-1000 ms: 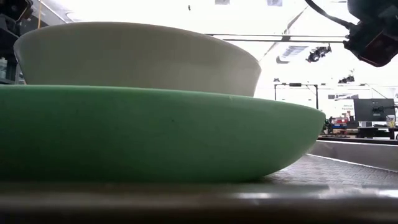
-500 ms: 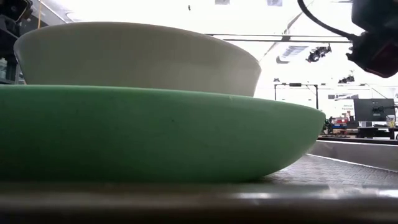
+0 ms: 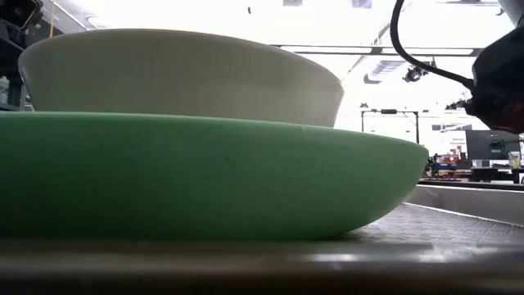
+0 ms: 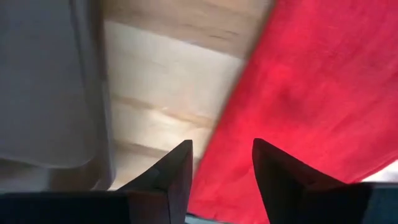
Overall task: Set up tray
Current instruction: Put the red table napkin to the right of the green plate on the brown serving tray
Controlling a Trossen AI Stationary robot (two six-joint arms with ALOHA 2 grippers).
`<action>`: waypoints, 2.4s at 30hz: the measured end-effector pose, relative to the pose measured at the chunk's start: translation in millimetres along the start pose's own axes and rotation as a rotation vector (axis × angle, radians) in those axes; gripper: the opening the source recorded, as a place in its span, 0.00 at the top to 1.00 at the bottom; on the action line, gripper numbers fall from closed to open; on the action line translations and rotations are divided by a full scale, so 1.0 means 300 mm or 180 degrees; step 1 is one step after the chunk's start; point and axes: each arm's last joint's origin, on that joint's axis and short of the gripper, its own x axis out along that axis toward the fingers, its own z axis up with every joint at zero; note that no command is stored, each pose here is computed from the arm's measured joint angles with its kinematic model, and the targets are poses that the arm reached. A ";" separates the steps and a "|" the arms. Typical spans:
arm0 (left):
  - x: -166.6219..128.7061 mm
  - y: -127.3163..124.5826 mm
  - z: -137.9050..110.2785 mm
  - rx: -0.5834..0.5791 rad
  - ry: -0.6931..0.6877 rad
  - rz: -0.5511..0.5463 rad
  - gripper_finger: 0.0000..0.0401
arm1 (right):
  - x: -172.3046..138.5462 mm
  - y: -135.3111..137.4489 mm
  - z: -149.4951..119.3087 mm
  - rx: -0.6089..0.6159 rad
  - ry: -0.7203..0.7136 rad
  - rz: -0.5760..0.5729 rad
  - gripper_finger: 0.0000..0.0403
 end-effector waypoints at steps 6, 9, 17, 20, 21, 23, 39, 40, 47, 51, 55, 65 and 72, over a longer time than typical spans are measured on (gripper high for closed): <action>0.000 0.000 0.000 0.0000 0.0000 0.0000 0.82 | 0.011 0.002 0.010 -0.0005 -0.0213 0.0023 0.65; 0.000 0.000 0.000 0.0000 0.0001 0.0002 0.82 | 0.010 -0.003 0.015 0.0025 -0.0295 -0.0004 0.65; 0.000 0.000 0.000 0.0000 0.0001 0.0001 0.82 | 0.009 -0.022 0.023 0.0069 -0.0391 -0.0182 0.65; 0.000 0.000 0.000 0.0000 0.0000 0.0001 0.82 | 0.009 -0.021 0.024 0.0065 -0.0432 -0.0165 0.65; 0.000 0.000 0.000 0.0001 0.0000 0.0001 0.82 | 0.009 -0.021 0.024 0.0065 -0.0433 -0.0162 0.65; 0.000 0.000 0.000 0.0000 0.0001 0.0000 0.82 | 0.009 -0.021 0.025 0.0072 -0.0439 -0.0159 0.65; 0.000 0.000 0.000 0.0000 -0.0001 0.0000 0.82 | 0.083 0.001 0.049 0.0165 -0.0254 -0.0328 0.65; 0.000 0.000 0.000 0.0000 -0.0001 0.0000 0.82 | 0.083 0.000 0.051 0.0186 -0.0259 -0.0333 0.65; 0.000 0.000 0.000 -0.0001 -0.0002 0.0000 0.82 | 0.081 -0.003 0.062 0.0239 -0.0322 -0.0377 0.67; 0.000 0.000 0.000 -0.0001 -0.0001 0.0002 0.82 | 0.077 -0.007 0.073 0.0291 -0.0361 -0.0425 0.73; 0.000 0.000 0.000 -0.0001 -0.0002 0.0000 0.82 | 0.076 -0.010 0.079 0.0316 -0.0385 -0.0463 0.80; 0.000 0.000 0.000 0.0000 -0.0001 0.0000 0.82 | 0.076 -0.014 0.081 0.0325 -0.0437 -0.0482 0.98; 0.000 0.000 0.000 -0.0001 -0.0002 0.0001 0.82 | 0.076 -0.012 0.080 0.0353 -0.0353 -0.0482 0.99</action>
